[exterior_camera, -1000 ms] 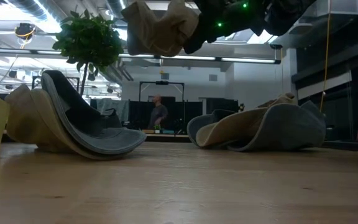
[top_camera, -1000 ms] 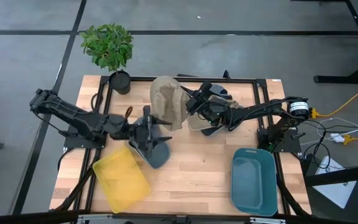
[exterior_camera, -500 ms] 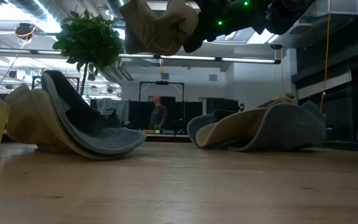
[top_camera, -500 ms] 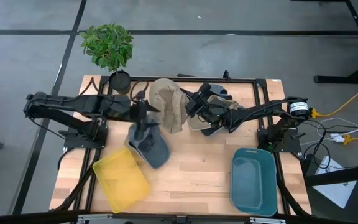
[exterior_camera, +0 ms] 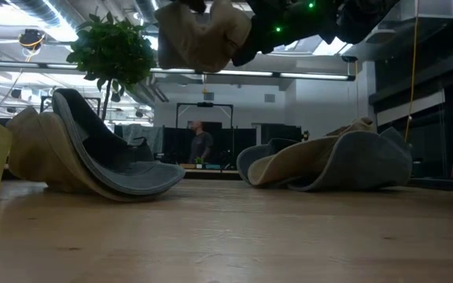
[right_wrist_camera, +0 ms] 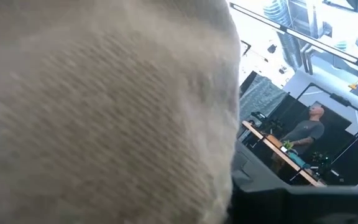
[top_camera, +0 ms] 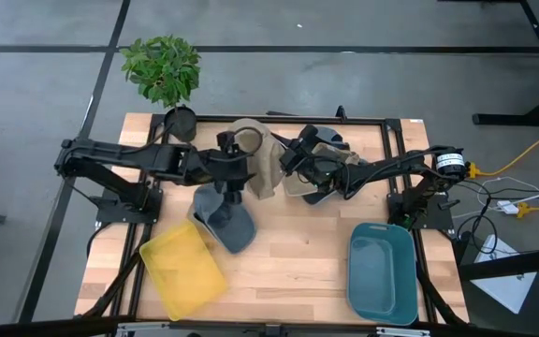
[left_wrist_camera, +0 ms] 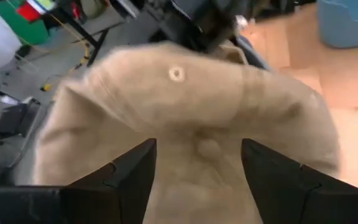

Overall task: Pick & Place hat
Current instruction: Put the middle brown cap into the blue bin

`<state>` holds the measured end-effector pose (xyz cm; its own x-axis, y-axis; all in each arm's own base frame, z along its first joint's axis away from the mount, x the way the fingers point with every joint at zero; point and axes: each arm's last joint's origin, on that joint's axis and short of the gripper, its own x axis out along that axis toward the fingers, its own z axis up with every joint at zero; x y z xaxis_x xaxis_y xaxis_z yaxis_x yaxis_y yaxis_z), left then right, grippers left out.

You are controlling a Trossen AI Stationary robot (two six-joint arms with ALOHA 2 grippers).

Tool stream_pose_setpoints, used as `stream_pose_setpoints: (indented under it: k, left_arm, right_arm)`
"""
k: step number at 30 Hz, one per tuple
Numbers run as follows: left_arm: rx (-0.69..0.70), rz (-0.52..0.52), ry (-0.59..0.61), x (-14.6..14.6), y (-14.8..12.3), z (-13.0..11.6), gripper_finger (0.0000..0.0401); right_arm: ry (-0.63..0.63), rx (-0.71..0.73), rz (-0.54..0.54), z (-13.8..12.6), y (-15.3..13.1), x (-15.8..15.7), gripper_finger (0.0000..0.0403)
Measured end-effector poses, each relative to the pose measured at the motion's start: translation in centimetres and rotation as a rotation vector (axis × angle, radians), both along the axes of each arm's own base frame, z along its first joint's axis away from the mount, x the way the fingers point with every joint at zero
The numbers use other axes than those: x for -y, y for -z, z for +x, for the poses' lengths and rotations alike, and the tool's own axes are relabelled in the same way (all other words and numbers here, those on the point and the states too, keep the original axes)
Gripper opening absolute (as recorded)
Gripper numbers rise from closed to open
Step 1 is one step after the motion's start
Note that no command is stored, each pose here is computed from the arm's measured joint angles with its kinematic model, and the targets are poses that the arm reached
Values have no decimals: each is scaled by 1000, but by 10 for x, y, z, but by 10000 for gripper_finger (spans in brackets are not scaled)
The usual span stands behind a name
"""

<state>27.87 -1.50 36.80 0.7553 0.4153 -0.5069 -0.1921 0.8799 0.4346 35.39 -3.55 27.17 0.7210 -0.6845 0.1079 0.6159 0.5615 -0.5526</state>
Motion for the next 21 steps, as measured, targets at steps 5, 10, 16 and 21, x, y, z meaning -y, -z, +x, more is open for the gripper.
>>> stream_pose_setpoints:
  k: [5,10,16,21]
  left_arm:
    - [-32,4,21,2,1,13,230]
    - [-128,11,7,-1,17,20,230]
    - [-154,64,-36,-2,20,22,230]
    - [-157,78,-37,-3,20,22,230]
  right_arm:
    - [4,24,21,0,0,0,21]
    - [-2,72,54,0,-2,0,21]
    - [-15,106,56,0,-6,-1,21]
    - [-84,156,75,4,-15,-5,21]
